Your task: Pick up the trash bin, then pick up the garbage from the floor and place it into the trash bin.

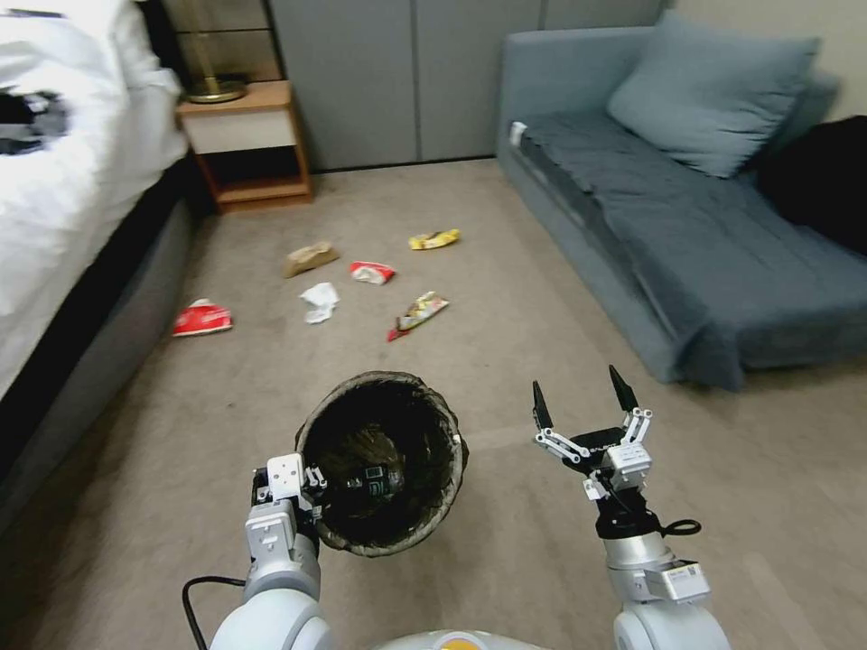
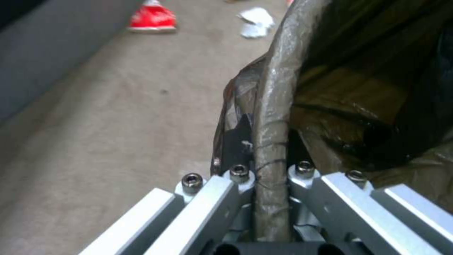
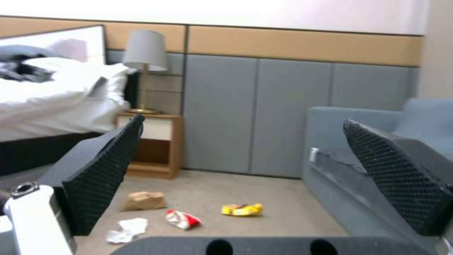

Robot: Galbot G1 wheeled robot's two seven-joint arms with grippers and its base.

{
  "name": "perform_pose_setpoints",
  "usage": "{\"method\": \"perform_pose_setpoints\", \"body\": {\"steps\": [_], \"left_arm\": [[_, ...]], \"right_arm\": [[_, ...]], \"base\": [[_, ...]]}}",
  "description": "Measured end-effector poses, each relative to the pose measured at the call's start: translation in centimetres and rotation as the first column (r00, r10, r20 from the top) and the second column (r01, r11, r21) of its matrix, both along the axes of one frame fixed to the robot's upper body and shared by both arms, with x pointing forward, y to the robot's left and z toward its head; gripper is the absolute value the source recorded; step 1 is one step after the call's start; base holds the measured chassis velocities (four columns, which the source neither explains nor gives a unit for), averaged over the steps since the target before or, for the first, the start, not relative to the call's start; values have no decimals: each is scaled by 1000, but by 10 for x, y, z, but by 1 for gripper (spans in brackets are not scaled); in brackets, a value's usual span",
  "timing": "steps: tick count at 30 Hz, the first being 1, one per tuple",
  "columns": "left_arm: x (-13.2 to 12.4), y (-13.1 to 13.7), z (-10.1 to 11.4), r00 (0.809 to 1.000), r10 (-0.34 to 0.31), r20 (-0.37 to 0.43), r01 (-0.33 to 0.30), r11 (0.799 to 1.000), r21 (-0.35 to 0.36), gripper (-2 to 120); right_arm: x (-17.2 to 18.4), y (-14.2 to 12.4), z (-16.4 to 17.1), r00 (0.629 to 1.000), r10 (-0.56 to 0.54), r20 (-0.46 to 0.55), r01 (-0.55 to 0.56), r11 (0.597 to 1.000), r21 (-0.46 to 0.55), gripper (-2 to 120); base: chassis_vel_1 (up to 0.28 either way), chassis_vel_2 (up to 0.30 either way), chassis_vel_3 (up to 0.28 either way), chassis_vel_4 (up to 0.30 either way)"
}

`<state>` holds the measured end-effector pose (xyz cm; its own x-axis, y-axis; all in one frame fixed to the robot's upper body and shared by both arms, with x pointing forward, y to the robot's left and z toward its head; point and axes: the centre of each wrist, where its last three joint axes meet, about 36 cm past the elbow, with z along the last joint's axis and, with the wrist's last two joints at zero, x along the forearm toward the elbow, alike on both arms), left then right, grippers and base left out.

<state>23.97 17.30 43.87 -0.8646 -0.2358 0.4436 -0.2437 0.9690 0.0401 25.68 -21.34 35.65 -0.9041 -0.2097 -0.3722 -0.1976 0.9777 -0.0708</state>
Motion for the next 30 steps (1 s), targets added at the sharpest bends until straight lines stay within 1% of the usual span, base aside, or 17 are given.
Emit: {"method": "perform_pose_setpoints", "body": {"steps": [7, 30], "left_arm": [[0, -3, -7, 1000, -6, 0, 6, 1000, 3, 0], [-3, -3, -4, 1000, -8, 2, 8, 1000, 3, 0]], "right_arm": [[-2, -1, 0, 1000, 4, 7, -4, 1000, 0, 100], [-2, -2, 0, 1000, 17, 15, -17, 1000, -8, 100]], "base": [[35, 44, 40, 39], [-3, 2, 2, -3]]}}
